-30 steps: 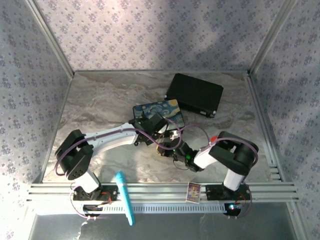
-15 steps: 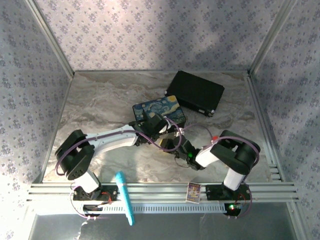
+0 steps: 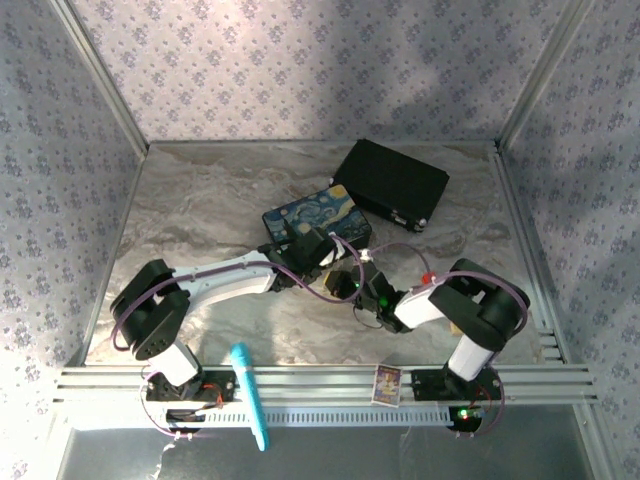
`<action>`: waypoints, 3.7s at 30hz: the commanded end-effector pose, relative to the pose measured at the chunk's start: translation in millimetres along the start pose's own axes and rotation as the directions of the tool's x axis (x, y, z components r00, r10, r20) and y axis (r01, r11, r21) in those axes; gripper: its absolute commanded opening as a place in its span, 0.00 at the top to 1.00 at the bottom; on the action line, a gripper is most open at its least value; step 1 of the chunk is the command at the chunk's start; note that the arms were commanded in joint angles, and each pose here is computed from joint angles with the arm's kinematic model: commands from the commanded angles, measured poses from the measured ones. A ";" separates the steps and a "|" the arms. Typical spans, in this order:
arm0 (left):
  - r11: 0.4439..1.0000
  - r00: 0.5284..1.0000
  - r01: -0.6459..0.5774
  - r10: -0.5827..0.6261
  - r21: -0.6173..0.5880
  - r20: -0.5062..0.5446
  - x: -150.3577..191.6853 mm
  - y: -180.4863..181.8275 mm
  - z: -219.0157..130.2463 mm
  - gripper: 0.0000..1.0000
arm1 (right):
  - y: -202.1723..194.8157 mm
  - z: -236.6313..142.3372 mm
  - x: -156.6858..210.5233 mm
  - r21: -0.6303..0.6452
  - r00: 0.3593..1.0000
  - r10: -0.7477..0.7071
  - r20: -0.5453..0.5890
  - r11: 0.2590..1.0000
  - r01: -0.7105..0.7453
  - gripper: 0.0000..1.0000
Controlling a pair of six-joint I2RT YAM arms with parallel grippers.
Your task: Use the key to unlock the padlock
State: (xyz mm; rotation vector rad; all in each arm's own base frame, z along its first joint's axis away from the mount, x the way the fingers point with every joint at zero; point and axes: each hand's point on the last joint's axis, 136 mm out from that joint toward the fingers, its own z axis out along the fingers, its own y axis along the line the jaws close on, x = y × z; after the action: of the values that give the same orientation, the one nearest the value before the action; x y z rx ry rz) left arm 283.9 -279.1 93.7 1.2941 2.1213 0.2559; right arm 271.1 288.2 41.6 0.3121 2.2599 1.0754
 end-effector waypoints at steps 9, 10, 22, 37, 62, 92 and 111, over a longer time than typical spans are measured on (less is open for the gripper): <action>0.961 0.952 -0.068 0.143 0.268 -0.272 91.8 -64.9 5.7 0.74 | 48.1 -4.2 -69.9 -0.209 0.972 0.133 0.195 0.974 -0.092 1.00; 0.961 0.951 -0.067 0.144 0.269 -0.275 92.9 -65.6 6.1 0.74 | 49.3 0.3 -68.8 -0.230 0.970 0.168 0.178 0.965 -0.125 1.00; 0.966 0.950 -0.066 0.137 0.249 -0.280 95.0 -63.2 2.7 0.74 | 5.4 5.6 -72.7 -0.124 0.967 0.210 0.147 0.973 -0.192 1.00; 0.991 0.958 -0.053 0.085 0.121 -0.274 94.3 -41.5 -3.3 0.71 | -7.6 6.7 -30.9 -0.130 0.954 0.224 -0.197 0.959 -0.252 1.00; 0.974 0.980 0.089 -0.123 -0.208 -0.159 63.3 4.2 -30.6 0.09 | -109.2 -74.4 23.5 0.399 0.770 0.282 -0.573 0.916 -0.039 0.78; 0.668 0.737 0.529 -0.667 -0.524 -0.106 134.5 118.1 -38.3 0.02 | -23.7 -86.0 -72.6 0.327 0.854 -0.268 -0.445 0.840 0.434 0.39; 0.175 0.379 0.897 -0.775 -0.405 0.505 164.8 214.5 -103.5 0.00 | -53.8 -187.0 -227.2 0.649 0.742 -0.660 0.116 0.616 0.447 0.02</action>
State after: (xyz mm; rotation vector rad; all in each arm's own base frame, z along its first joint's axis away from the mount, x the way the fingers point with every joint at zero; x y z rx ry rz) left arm 309.8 -56.6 210.8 -0.2269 2.0341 0.1409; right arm 325.0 56.7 177.8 0.0480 2.1995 0.1006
